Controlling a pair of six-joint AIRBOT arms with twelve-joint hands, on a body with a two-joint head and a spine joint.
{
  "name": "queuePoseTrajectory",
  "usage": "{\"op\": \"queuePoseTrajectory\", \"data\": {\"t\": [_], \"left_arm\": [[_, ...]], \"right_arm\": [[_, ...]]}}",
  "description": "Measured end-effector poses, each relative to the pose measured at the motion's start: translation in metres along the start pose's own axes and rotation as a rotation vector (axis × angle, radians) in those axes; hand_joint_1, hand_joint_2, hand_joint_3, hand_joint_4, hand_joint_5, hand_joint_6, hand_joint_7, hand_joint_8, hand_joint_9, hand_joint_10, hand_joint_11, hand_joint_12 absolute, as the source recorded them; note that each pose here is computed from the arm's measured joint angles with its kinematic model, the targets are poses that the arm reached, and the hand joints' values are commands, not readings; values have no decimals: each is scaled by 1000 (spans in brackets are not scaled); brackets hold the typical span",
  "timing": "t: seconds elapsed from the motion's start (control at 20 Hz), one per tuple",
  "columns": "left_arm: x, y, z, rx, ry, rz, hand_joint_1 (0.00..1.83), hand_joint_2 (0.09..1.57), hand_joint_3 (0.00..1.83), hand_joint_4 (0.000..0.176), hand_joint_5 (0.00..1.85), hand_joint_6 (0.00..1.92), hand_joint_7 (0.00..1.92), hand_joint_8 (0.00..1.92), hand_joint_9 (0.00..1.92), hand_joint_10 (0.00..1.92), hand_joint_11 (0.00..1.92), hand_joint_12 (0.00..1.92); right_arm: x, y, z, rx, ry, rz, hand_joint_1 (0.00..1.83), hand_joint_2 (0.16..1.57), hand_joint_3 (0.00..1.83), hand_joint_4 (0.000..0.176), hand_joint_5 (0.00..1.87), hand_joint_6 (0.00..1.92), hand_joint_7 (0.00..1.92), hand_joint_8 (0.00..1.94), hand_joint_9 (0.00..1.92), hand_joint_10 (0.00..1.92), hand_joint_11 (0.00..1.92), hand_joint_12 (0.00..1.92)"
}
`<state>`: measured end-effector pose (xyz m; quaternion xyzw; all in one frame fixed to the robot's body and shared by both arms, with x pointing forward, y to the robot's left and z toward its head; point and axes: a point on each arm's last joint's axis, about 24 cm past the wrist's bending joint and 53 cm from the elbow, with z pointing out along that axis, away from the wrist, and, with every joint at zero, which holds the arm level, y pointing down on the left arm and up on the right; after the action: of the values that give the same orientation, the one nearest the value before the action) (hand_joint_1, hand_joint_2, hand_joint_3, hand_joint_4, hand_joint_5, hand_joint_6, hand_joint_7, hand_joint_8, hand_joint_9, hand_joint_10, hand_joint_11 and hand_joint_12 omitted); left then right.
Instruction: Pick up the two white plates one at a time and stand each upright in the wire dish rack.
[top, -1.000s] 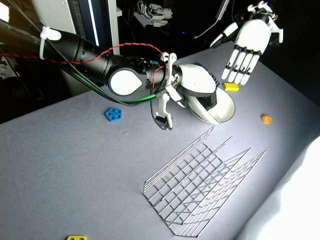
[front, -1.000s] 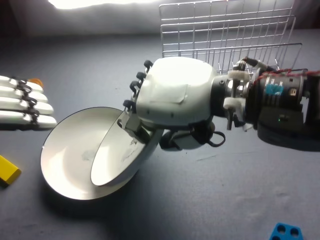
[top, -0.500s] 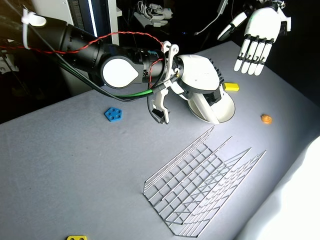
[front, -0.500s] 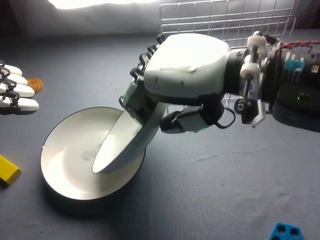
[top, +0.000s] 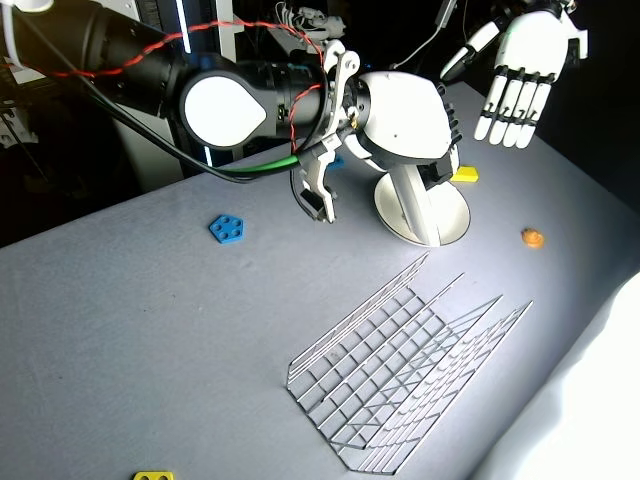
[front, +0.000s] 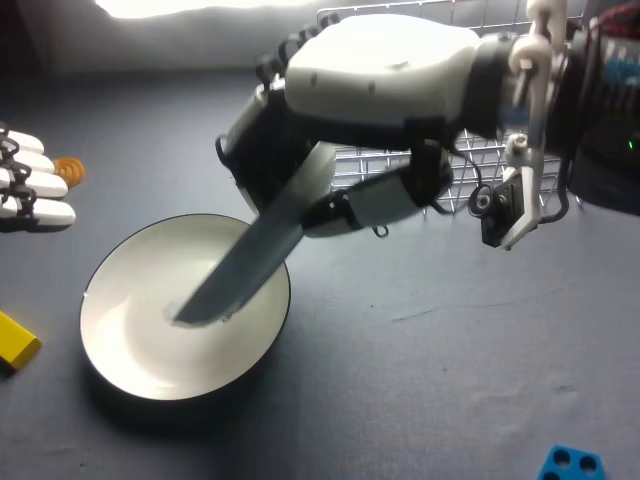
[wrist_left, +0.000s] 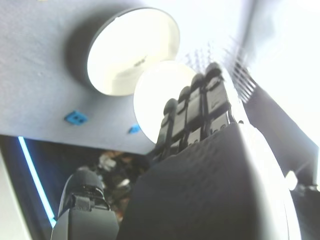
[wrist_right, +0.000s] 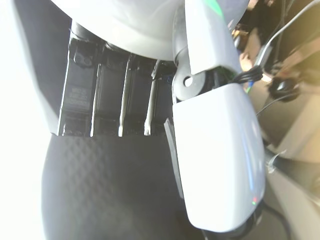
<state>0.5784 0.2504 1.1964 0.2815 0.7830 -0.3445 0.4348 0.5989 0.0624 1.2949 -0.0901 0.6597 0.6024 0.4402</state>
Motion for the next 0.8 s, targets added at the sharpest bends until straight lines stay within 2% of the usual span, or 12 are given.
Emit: {"op": "queuePoseTrajectory", "data": {"t": [0.25,0.55,0.7,0.8], "left_arm": [[0,2,0,-5,2,5,0,1038,1,0,0,0,0,0,0,0,0,0],[0,7,-2,-16,6,10,0,1039,2,0,10,3,0,0,0,0,0,0],[0,4,0,-8,8,24,0,1036,0,0,14,4,0,0,0,0,0,0],[-1,1,3,5,5,23,0,1037,1,0,17,5,0,0,0,0,0,0]], "right_arm": [[-25,3,-6,13,-41,122,1372,1117,0,0,908,1110,988,922,906,1144,780,1033],[-67,8,-22,-1,-129,286,1370,1123,1,0,903,1126,971,936,895,1164,767,1035],[-89,2,-34,22,-186,367,1372,1116,0,0,911,1104,993,912,908,1141,783,1038],[-96,-6,-40,50,-207,409,1369,1126,0,0,886,1146,970,949,894,1161,777,1038]]}}
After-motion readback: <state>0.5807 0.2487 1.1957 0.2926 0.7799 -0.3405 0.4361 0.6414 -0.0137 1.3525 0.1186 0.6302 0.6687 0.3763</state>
